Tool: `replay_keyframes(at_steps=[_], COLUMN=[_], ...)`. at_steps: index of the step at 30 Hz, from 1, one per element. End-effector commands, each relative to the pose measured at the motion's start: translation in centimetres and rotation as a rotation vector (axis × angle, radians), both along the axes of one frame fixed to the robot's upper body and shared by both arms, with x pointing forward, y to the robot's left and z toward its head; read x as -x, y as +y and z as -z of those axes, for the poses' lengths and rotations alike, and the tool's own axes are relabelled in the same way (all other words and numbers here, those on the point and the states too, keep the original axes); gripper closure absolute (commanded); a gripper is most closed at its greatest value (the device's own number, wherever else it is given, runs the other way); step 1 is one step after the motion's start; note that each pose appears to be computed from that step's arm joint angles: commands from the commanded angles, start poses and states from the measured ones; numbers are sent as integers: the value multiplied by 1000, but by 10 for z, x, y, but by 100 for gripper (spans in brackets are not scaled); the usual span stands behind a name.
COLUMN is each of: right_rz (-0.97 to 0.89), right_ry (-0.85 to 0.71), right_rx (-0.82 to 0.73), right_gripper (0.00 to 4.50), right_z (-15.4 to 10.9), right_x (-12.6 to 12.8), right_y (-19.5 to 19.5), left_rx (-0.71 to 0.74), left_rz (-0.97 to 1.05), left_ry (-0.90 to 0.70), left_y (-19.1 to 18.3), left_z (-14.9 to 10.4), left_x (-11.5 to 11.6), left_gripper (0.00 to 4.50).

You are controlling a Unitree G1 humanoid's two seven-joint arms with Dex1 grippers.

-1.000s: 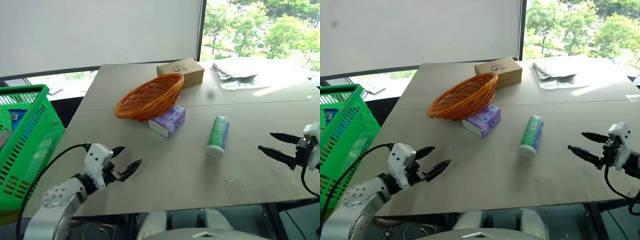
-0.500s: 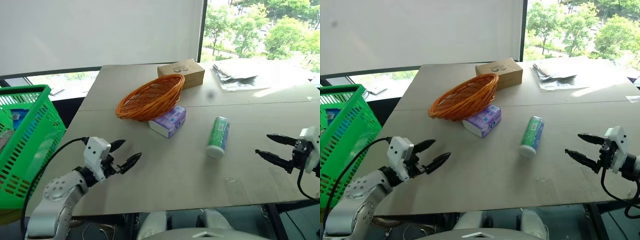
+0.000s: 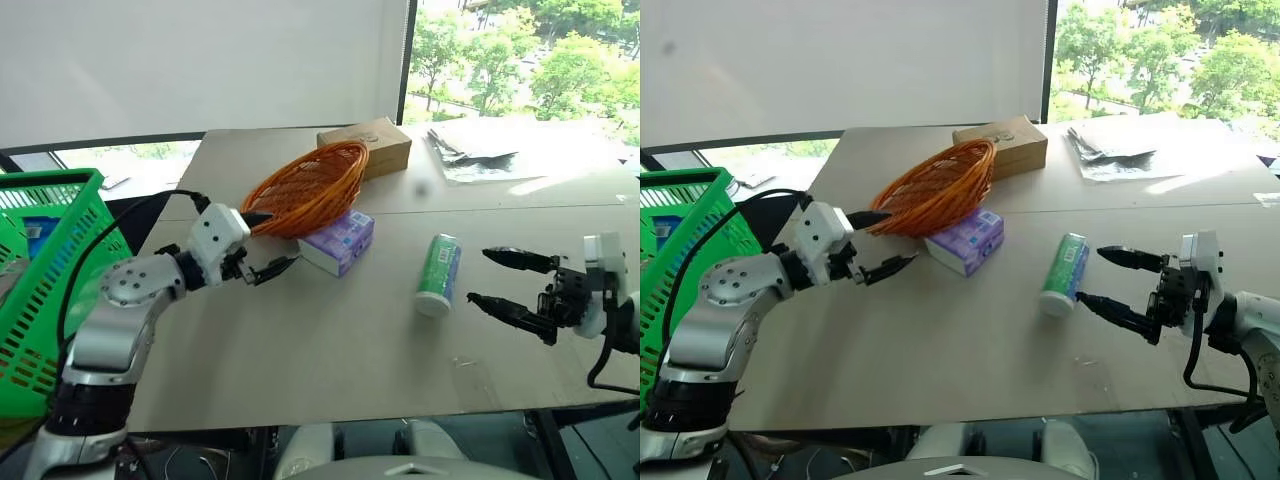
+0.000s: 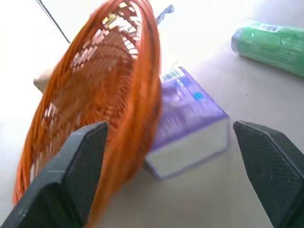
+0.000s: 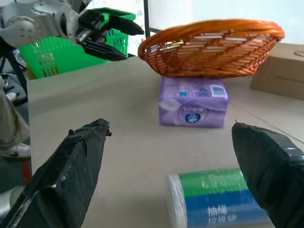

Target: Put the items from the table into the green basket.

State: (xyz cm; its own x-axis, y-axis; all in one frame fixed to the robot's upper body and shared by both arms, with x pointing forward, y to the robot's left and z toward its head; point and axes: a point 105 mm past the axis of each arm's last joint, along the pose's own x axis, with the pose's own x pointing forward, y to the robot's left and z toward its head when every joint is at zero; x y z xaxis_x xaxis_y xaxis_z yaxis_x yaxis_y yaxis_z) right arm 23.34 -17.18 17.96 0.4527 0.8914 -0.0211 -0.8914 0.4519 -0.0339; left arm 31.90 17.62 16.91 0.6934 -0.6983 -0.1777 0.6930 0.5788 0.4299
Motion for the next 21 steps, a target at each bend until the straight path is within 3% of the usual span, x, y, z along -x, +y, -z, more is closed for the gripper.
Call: replay_keyframes(at_steps=[1,5,8,14,16,19,21], right_rz=[6,31,50,59,63,62,61], right_ry=[-56,-72,-85,-84,-86,-92,-97], right_rx=[-34,-31,-45,-38,-43,-54,-61], right_gripper=[0,0,0,0,0,0,0], right_z=[-17,-20,-24,-22,-22,-26,-27], right_x=[0,-1,-2,-1,-2,-4,-7], right_y=[7,4,3,3,3,4,4], left_rx=[-39,-37,-92,-136,-197,-236,-338], left_rz=[17,19,18,1,-13,-69,-113], left_ry=[-47,-46,-20,-111,-174,-252,-314], left_y=[-12,-15,-12,-11,-6,6,14], left_z=[0,1,13,-1,-12,-36,-50], left_x=[-19,-30,-35,-52,-62,-80,-97], left_gripper=[13,13,84,358,418,418,418])
